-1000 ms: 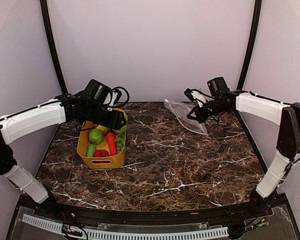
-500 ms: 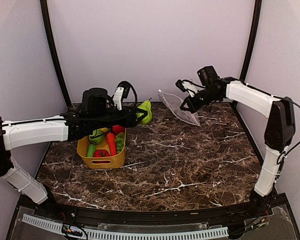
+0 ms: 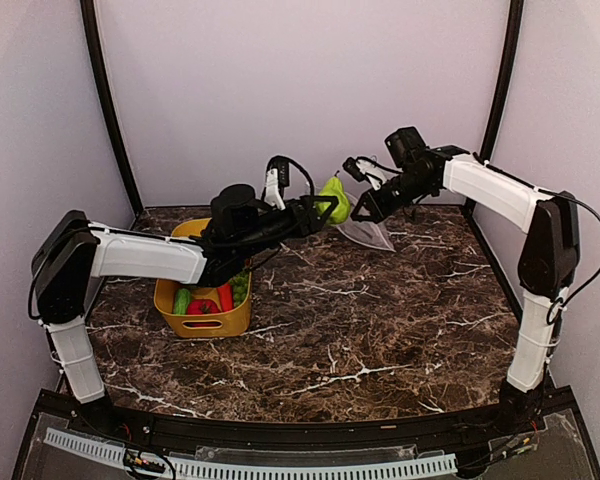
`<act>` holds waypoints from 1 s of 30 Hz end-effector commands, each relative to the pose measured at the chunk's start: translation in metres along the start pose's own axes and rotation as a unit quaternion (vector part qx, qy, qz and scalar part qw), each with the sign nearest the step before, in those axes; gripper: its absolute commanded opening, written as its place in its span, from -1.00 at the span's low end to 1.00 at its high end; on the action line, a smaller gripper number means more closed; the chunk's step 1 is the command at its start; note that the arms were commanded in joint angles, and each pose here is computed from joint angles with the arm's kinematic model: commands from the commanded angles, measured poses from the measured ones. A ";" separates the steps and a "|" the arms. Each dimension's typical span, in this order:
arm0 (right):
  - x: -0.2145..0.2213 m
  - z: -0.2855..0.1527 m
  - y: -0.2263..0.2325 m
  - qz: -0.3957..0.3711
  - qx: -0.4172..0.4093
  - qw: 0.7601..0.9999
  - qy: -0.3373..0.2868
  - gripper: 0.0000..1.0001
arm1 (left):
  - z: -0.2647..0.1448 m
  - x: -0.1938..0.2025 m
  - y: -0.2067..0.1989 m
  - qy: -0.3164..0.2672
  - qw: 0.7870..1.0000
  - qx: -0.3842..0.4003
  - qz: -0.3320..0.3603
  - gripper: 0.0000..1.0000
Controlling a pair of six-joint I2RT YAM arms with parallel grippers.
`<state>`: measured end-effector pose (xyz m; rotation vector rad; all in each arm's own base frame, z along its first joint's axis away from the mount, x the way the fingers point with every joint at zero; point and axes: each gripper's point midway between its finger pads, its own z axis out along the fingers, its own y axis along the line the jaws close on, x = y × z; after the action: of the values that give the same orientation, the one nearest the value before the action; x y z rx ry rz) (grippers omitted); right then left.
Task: Place the food in the zip-top bag and seal the zipper
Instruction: Place the fake fruit in the zipper food storage bag.
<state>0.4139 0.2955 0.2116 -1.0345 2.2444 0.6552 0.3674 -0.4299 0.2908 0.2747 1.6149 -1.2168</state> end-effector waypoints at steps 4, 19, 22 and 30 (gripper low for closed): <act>-0.017 -0.013 0.018 0.028 -0.032 0.999 -0.018 -1.00 | 0.028 -0.026 0.016 -0.084 0.995 -0.051 -0.017 -0.30; -0.051 -0.039 0.025 0.061 -0.027 0.995 -0.073 -1.00 | 0.035 0.017 0.058 -0.040 0.987 -0.152 -0.031 -0.33; -0.054 -0.039 0.027 0.043 -0.020 0.996 -0.076 -1.00 | 0.047 0.024 0.050 -0.013 0.990 -0.136 -0.029 -0.36; -0.048 -0.039 0.015 -0.005 0.074 0.995 -0.060 -1.00 | 0.062 0.034 0.032 0.052 0.993 -0.105 -0.020 -0.49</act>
<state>0.4158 0.3025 0.2459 -0.8811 2.2563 0.6762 0.4278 -0.4589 0.2329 0.0678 1.8026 -0.9948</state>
